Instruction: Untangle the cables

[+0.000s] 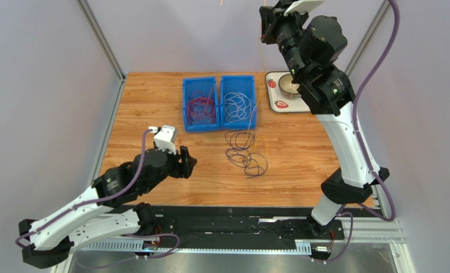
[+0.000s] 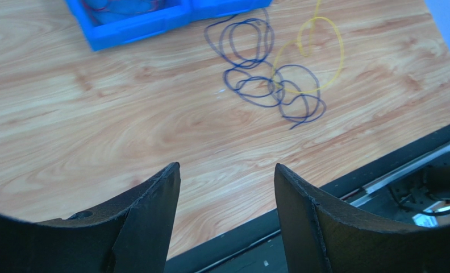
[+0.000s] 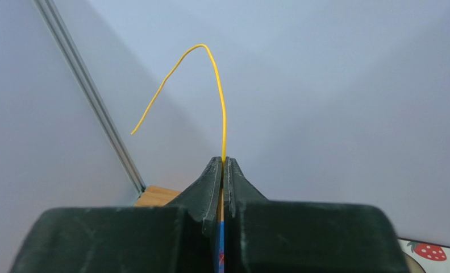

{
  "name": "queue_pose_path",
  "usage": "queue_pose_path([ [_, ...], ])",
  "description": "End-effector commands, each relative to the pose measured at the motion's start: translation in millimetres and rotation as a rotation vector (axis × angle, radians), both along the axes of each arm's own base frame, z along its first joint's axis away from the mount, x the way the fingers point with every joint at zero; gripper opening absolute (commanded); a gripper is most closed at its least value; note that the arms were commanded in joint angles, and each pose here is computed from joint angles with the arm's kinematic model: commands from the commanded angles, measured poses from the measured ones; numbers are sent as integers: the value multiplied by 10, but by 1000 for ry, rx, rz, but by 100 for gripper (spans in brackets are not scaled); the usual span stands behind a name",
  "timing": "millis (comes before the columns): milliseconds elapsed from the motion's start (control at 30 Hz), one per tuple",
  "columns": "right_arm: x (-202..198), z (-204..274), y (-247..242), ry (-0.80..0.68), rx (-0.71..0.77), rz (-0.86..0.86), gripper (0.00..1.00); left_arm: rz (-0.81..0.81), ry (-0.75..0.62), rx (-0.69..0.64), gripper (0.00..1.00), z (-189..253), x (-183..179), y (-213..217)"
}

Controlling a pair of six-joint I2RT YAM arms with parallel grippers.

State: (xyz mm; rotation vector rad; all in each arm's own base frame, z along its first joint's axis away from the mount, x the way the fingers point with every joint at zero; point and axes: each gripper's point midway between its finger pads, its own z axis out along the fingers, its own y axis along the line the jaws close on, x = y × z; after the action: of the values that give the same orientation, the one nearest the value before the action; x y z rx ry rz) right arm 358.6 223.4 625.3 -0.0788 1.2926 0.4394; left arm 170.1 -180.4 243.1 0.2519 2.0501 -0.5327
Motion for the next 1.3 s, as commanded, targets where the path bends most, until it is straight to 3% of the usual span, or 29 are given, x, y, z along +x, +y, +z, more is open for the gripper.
queue_pose_path([
  [0,268,148,-81,-79,65,2,0,88,34,135,70,-146,-164,576],
  [100,641,-48,-163,-33,90,1,0,37,-7,72,70,42,-267,642],
  [233,934,-300,25,-8,47,30,0,112,-52,91,72,126,-238,879],
  [700,1888,-1472,515,139,-53,60,0,91,-62,123,72,85,-190,801],
  [1000,2224,-2526,609,320,-95,54,0,86,-64,118,71,90,-193,793],
  [1267,2256,-3366,564,475,-128,16,0,84,-62,121,71,81,-193,789],
])
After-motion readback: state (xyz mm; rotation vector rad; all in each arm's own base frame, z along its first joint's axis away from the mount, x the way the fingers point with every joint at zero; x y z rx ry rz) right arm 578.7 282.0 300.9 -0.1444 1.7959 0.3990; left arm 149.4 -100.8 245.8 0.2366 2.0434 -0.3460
